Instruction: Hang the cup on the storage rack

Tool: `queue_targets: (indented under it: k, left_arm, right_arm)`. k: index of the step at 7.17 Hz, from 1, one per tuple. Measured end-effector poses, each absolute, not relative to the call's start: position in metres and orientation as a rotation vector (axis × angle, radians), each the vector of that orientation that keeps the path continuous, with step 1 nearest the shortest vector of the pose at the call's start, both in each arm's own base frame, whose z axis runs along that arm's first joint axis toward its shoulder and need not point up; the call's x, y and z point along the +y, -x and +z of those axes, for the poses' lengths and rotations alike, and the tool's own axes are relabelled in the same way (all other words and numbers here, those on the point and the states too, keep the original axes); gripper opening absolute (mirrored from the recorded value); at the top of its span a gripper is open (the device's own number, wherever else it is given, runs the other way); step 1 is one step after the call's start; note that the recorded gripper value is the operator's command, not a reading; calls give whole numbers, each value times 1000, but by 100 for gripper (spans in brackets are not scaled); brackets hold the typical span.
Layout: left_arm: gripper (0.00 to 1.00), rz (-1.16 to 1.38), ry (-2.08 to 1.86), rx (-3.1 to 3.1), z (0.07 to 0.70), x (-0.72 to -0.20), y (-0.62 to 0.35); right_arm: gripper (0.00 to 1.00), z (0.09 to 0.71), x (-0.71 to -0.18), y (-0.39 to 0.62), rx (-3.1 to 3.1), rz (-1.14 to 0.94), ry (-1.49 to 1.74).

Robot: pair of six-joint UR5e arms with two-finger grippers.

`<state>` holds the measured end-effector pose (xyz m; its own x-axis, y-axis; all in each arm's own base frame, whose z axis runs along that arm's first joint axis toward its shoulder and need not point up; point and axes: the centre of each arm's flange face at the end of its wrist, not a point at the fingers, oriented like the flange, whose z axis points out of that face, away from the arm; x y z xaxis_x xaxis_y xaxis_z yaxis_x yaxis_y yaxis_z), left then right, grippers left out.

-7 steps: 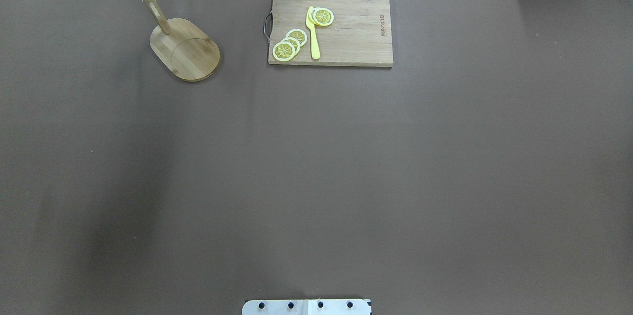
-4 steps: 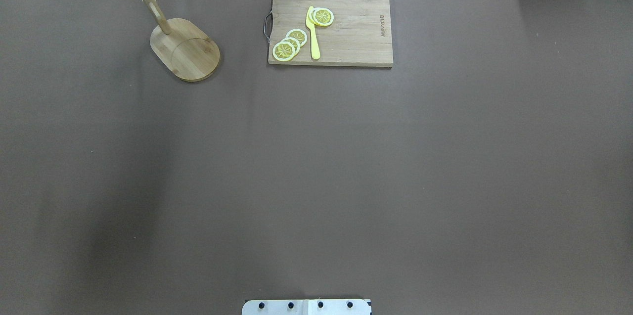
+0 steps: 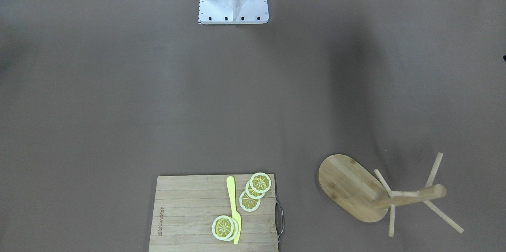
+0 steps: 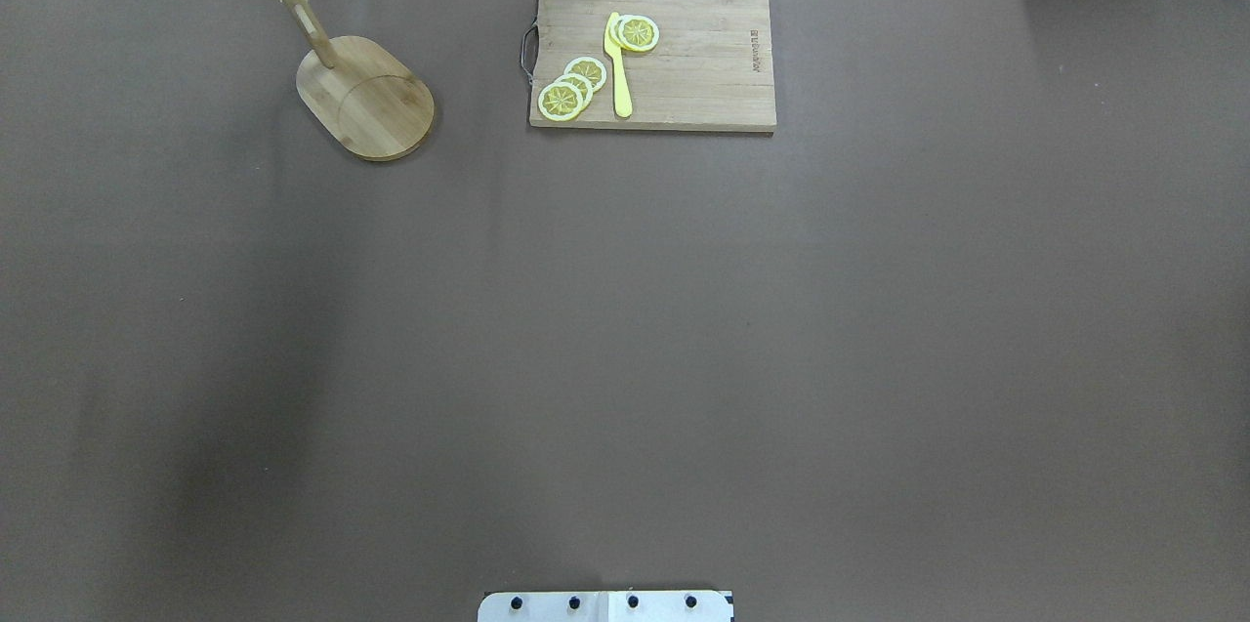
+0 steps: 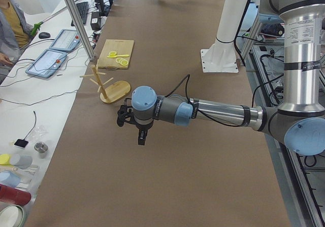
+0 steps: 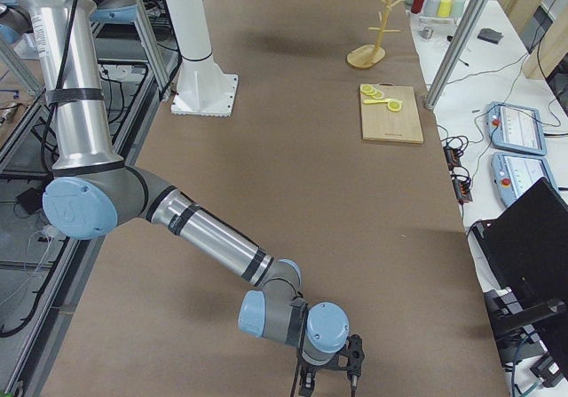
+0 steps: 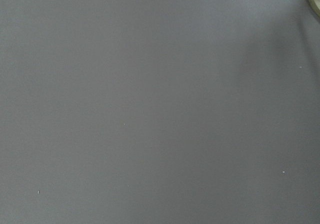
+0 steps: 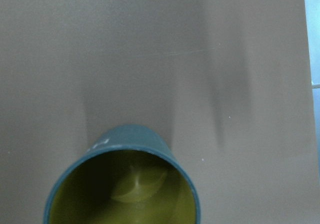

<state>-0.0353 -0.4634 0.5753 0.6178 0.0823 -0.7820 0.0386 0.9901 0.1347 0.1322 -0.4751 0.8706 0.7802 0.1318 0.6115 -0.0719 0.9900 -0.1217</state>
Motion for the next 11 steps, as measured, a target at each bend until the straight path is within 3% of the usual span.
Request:
queue_targets:
  k: [1,2,7,11]
  left_arm:
    - [98,25,-144,905,575,-463,35]
    - [98,25,-144,905,575,-463,35]
    - [98,27,-149,906,572,-463,36]
    - [98,27,-152,907,571,-463,36]
  right_arm:
    - [34,871,-475,-132,-670,111,95]
    - [2,871,-474,-131,-672,112,96]
    - [0,865,-480,-127,-670,97,86]
    - [0,803,-515,-120,-706,44,-32]
